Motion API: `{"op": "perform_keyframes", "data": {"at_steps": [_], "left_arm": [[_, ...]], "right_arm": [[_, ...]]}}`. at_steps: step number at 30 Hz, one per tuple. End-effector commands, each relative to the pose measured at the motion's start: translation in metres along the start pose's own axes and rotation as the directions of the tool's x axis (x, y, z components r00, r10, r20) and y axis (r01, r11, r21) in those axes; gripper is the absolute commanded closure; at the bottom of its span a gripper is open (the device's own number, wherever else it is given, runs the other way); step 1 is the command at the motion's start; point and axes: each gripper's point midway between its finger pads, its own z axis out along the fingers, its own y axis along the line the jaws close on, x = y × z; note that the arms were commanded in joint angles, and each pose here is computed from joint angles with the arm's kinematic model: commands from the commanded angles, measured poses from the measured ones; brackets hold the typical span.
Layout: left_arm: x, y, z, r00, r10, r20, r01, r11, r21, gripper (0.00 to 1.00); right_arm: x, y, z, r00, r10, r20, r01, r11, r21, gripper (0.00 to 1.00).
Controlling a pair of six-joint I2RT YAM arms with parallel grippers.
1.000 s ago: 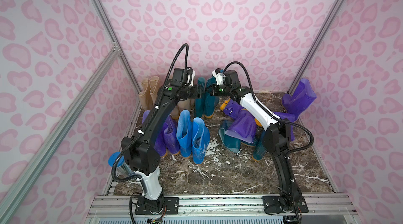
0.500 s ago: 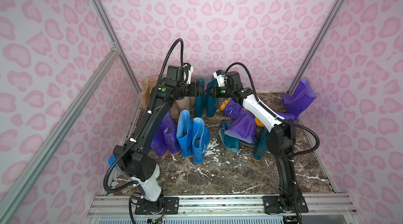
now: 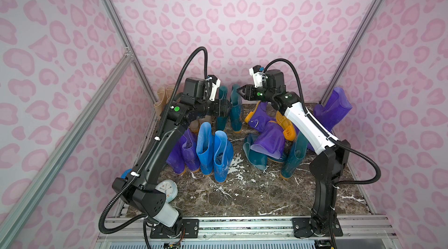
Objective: Match and arrange rain boots in pairs
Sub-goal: Pick up the rain boot from the rain pile shoes.
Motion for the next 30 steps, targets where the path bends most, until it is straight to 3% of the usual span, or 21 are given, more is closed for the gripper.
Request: {"op": "perform_keyframes", "data": {"at_steps": [1,7,11,13,17,22,25,30], "left_arm": [[0.024,-0.027,0.005,0.996,0.062,-0.071,-0.060,0.998,0.037,0.20],[0.073,-0.078,0.006,0.982,0.136,-0.134,-0.121,0.986,0.111,0.19],[0.093,-0.090,0.008,0.965,0.189,-0.182,-0.172,0.980,0.103,0.19],[0.099,-0.100,0.014,0.961,0.204,-0.187,-0.181,0.975,0.133,0.19],[0.103,-0.115,0.033,0.951,0.240,-0.196,-0.208,0.963,0.169,0.18],[0.105,-0.142,0.051,0.938,0.282,-0.204,-0.229,0.941,0.250,0.18],[0.103,-0.148,0.060,0.936,0.296,-0.193,-0.243,0.936,0.255,0.18],[0.096,-0.139,0.065,0.933,0.317,-0.168,-0.283,0.938,0.199,0.17]], "right_arm": [[-0.006,-0.029,-0.026,0.999,-0.011,0.040,0.006,0.992,0.129,0.54],[-0.006,-0.079,-0.110,0.990,0.007,0.140,-0.051,0.948,0.315,0.53],[0.007,-0.099,-0.159,0.985,-0.006,0.171,-0.070,0.897,0.437,0.51],[0.013,-0.113,-0.187,0.980,-0.024,0.198,-0.090,0.835,0.543,0.45],[0.030,-0.139,-0.230,0.963,-0.008,0.269,-0.171,0.754,0.634,0.29],[0.046,-0.169,-0.269,0.936,0.078,0.342,-0.285,0.738,0.612,0.24],[0.053,-0.187,-0.286,0.920,0.089,0.383,-0.336,0.685,0.647,0.23],[0.074,-0.231,-0.315,0.814,0.235,0.530,-0.542,0.634,0.552,0.24]]}}
